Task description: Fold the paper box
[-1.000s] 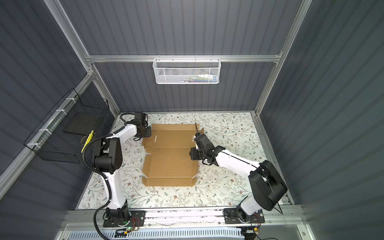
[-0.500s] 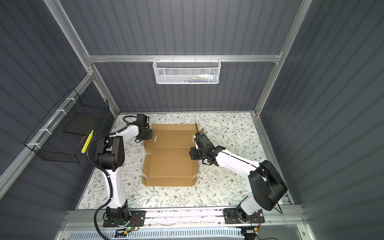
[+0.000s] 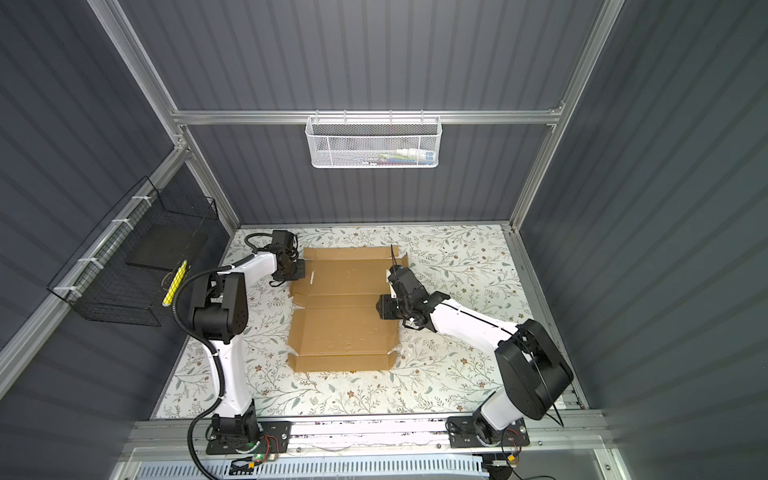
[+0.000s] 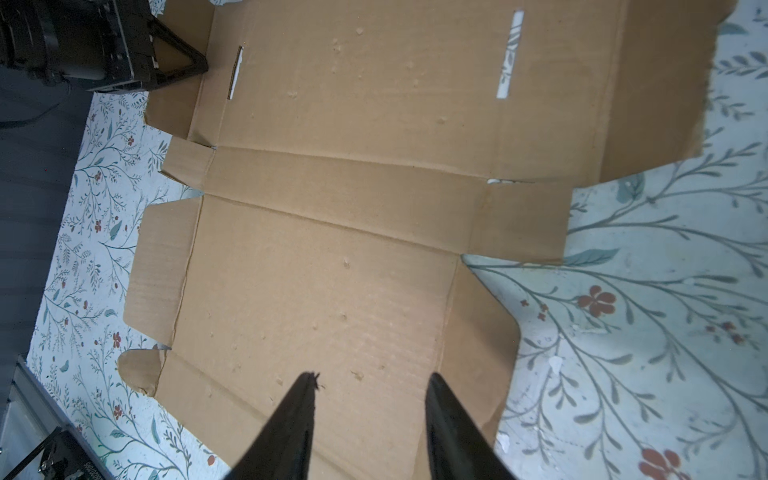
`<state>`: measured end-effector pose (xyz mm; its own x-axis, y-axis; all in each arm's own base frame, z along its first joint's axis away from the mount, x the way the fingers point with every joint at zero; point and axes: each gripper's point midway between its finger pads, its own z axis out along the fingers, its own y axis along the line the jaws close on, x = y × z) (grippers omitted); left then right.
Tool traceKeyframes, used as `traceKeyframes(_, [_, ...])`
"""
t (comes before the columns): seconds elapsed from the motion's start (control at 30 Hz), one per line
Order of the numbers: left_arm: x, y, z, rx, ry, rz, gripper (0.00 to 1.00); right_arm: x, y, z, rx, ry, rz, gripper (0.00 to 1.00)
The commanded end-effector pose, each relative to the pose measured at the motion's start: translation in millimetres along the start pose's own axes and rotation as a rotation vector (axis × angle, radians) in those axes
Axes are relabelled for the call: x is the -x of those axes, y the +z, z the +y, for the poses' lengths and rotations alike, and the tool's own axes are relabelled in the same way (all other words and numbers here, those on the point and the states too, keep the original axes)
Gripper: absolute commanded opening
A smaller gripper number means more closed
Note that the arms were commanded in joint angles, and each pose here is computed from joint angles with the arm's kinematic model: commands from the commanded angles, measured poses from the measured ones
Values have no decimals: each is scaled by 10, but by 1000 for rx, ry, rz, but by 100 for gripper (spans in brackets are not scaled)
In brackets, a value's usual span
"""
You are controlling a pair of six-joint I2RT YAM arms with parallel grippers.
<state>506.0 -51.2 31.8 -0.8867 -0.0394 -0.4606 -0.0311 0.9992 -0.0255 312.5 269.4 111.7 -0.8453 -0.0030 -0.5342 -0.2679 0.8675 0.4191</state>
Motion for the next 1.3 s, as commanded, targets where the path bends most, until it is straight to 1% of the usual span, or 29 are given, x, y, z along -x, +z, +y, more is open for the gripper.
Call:
traceKeyframes(0.0, [61, -216, -105, -86, -55, -55, 0, -65, 48, -29, 5, 39, 19, 47])
traceKeyframes(0.07, [72, -288, -131, -107, -74, -82, 0, -72, 50, -32, 3, 55, 24, 50])
traceKeyframes(0.1, [-12, -287, -138, -117, -84, -79, 0, -78, 50, -26, 4, 63, 26, 50])
traceKeyframes(0.27, [-37, -462, -221, -189, -136, -142, 0, -60, 52, -10, 5, 100, 17, 52])
traceKeyframes(0.4, [-57, -593, -242, -222, -174, -191, 0, -62, 112, 9, 5, 125, 34, 52])
traceKeyframes(0.57, [-173, -712, -234, -241, -205, -231, 0, -16, 179, 61, 14, 158, 43, 53])
traceKeyframes(0.77, [-245, -905, -187, -242, -227, -289, 0, 141, 152, 152, 35, 205, -3, 53])
traceKeyframes(0.97, [-296, -1052, -177, -246, -236, -340, 0, 277, 109, 215, 49, 266, -44, 55])
traceKeyframes(1.13, [-345, -1128, -195, -234, -208, -363, 0, 312, 125, 185, 24, 338, -49, 56])
traceKeyframes(1.27, [-370, -1223, -256, -219, -169, -391, 0, 375, 132, 198, 39, 403, -77, 59])
